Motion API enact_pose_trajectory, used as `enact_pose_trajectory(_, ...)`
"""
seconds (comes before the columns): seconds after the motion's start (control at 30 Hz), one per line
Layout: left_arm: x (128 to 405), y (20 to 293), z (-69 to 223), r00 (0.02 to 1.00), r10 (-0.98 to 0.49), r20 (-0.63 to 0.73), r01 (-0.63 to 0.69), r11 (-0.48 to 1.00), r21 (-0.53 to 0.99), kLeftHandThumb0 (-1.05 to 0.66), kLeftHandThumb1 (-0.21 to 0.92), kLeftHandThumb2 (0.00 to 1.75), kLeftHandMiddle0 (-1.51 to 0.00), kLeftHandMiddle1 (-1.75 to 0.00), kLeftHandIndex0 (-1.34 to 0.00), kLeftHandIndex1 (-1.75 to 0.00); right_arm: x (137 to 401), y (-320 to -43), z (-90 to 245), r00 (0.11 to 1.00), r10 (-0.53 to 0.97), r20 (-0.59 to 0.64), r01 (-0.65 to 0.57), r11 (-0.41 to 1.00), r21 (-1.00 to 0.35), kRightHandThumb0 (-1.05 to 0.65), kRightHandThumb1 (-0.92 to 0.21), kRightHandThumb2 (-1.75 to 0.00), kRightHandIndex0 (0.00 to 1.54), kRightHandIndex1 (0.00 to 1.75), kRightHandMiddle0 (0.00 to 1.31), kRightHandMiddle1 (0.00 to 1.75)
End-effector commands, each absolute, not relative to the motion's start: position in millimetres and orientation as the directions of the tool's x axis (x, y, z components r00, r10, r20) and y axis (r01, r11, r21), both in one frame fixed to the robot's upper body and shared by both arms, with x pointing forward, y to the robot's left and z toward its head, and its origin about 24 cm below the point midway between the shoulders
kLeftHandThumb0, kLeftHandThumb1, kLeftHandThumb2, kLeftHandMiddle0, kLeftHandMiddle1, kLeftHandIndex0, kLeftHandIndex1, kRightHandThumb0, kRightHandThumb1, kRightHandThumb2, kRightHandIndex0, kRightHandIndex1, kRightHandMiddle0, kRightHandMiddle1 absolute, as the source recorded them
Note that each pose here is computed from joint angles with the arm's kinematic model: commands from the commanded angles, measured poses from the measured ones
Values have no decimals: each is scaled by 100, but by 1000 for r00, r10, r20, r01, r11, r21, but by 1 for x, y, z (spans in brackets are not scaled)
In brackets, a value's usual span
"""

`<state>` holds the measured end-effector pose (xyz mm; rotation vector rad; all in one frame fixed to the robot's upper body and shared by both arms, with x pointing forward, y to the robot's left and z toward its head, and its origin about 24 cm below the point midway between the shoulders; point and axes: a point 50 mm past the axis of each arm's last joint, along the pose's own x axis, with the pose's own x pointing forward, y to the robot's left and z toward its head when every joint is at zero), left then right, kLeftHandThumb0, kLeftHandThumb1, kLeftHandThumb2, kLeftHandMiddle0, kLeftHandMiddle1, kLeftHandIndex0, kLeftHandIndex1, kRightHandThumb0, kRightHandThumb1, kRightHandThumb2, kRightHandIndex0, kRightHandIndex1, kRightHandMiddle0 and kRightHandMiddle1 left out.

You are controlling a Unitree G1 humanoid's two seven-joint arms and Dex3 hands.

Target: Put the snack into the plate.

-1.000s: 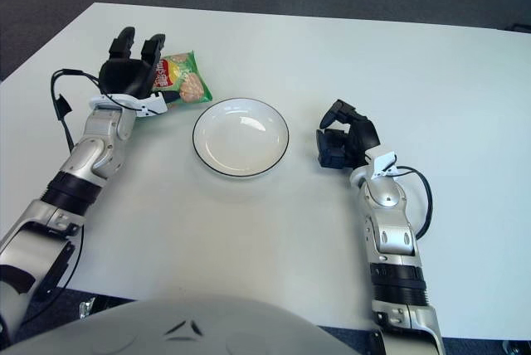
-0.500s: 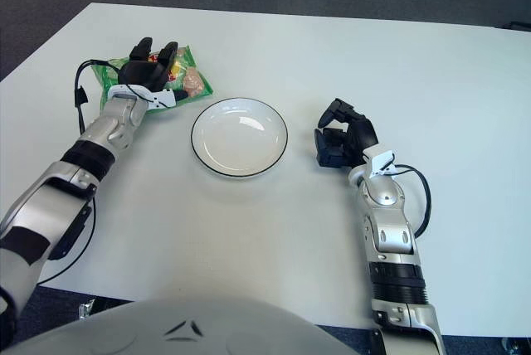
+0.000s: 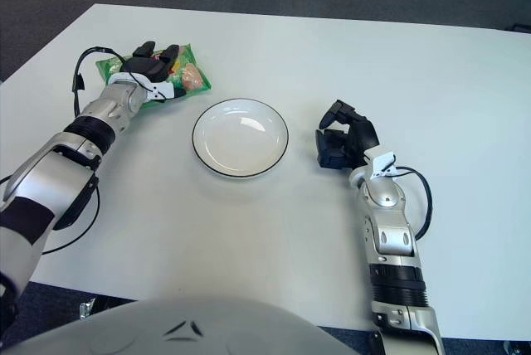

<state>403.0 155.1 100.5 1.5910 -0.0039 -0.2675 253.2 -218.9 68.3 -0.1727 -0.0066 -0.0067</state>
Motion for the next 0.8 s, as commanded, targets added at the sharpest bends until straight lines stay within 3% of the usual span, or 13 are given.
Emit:
enact_pose_trajectory(0.0,388,167,62,940,-124,-318,314,-47,948,-105,92,66,-2,-35,-1,-24,235,-222,30,982,-37,-188,7,987,-158,-48,-33,-129,125,175,60,175)
enact_pose_trajectory(0.07,387,168,60,943,-122,-311,308,-40,950,-105,92,67,-1,-70,0,-34,235,-223,30,982,-35,-187,6,988,-156,-47,-34,-129,125,175,60,175)
enact_pose_trajectory(0.17,386,169,58,949,-118,-293,293,-21,956,-105,92,68,0,-100,0,-52,234,-223,31,982,-32,-185,3,988,-155,-47,-34,-128,125,175,59,175)
enact_pose_trajectory(0.33,383,171,54,963,-101,-252,256,35,966,-103,92,67,0,-129,0,-77,234,-223,31,983,-33,-183,4,988,-157,-47,-34,-128,125,175,59,175)
enact_pose_trajectory(0.43,382,170,53,968,-97,-232,238,57,970,-96,92,58,-11,-151,0,-108,234,-224,32,983,-34,-183,5,988,-157,-47,-34,-128,125,175,59,175)
enact_pose_trajectory(0.47,382,170,52,970,-98,-221,228,64,972,-95,92,57,-12,-153,0,-112,234,-224,32,982,-33,-183,4,987,-158,-47,-34,-128,125,175,59,175)
enact_pose_trajectory(0.53,381,170,52,974,-100,-201,209,77,975,-86,87,57,-22,-164,0,-130,234,-224,32,982,-33,-184,3,987,-159,-47,-34,-128,126,175,59,175)
enact_pose_trajectory(0.6,381,170,52,978,-101,-183,192,88,977,-68,67,79,-40,-170,0,-153,234,-223,32,982,-32,-185,2,987,-160,-47,-34,-128,126,175,59,175)
enact_pose_trajectory(0.7,380,170,51,981,-99,-169,178,95,979,-23,53,103,-40,-173,-25,-167,234,-224,32,982,-31,-187,1,987,-161,-47,-34,-128,126,175,59,175)
enact_pose_trajectory(0.73,380,174,51,982,-89,-165,173,101,980,-18,51,106,-40,-173,-28,-169,234,-224,31,982,-32,-188,1,987,-161,-47,-34,-128,126,175,59,175)
enact_pose_trajectory(0.77,380,176,51,983,-82,-161,170,105,980,-12,41,113,-56,-157,-36,-171,233,-224,31,982,-32,-189,1,987,-162,-47,-34,-128,126,175,59,175)
